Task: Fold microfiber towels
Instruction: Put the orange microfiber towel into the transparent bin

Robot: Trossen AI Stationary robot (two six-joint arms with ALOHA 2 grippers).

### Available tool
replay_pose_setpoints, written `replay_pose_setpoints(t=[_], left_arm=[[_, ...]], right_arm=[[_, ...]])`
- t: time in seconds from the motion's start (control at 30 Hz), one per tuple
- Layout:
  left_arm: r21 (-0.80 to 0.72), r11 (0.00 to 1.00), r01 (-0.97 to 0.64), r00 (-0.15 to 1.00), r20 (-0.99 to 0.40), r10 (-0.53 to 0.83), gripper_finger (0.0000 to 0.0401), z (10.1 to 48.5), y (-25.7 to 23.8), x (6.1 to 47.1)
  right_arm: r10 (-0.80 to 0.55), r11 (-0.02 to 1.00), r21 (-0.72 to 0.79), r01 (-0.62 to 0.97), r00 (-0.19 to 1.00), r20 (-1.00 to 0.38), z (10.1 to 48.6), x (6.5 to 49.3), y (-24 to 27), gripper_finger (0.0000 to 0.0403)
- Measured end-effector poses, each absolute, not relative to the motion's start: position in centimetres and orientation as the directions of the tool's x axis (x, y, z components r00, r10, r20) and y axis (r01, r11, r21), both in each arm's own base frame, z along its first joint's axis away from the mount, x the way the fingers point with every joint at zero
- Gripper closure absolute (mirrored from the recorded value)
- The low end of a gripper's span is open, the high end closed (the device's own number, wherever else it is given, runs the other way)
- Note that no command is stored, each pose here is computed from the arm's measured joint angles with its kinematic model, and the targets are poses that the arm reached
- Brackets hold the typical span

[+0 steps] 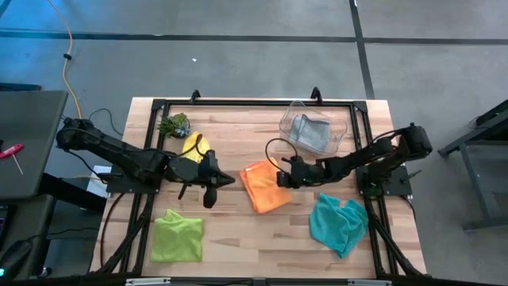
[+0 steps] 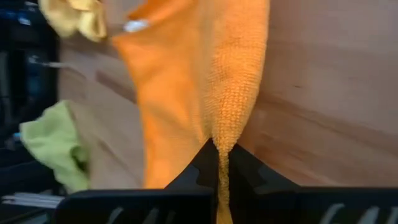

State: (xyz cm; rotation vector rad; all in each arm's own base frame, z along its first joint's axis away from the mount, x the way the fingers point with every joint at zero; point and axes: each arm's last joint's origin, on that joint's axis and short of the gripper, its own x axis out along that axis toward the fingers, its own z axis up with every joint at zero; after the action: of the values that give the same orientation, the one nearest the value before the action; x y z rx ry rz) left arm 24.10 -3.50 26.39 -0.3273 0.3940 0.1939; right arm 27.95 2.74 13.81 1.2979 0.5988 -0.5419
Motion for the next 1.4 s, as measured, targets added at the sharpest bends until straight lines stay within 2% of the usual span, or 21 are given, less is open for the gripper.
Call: replay_pose_setpoints(t=[0.37,0.7,0.9,1.1,1.23,1.4], left_arm=[[-0.294,0.924,-0.245,0.929,-0.345,0.136,0.0401,27.8,-3.2,23.0],[-0.303,0.923,-0.238,0.936,-0.326,0.134,0.0401,28.0,-3.3,23.1],[-0.31,0.922,-0.231,0.941,-0.312,0.13,0.0401,28.2,-3.3,23.1],[-0.313,0.922,-0.228,0.944,-0.304,0.131,0.0401,28.2,-3.3,23.2],[-0.314,0.922,-0.229,0.944,-0.303,0.131,0.0401,28.2,-3.3,23.2],[-0.313,0.921,-0.23,0.944,-0.302,0.133,0.0401,28.3,-3.3,23.2]], right_arm=[[-0.082,0.193,0.827,0.528,0.849,-0.523,19.1,26.7,2.3,0.0403],[-0.256,0.202,0.882,0.426,0.892,-0.373,24.9,22.8,-1.0,0.0403],[-0.374,0.269,0.834,0.481,0.85,-0.37,29.6,20.9,-3.8,0.0403],[-0.507,0.291,0.698,0.654,0.725,-0.467,33.7,18.6,-7.0,0.0403],[-0.547,0.247,0.638,0.729,0.649,-0.529,33.7,17.2,-8.8,0.0403],[-0.526,0.165,0.637,0.753,0.613,-0.589,30.4,16.5,-10.1,0.0403]])
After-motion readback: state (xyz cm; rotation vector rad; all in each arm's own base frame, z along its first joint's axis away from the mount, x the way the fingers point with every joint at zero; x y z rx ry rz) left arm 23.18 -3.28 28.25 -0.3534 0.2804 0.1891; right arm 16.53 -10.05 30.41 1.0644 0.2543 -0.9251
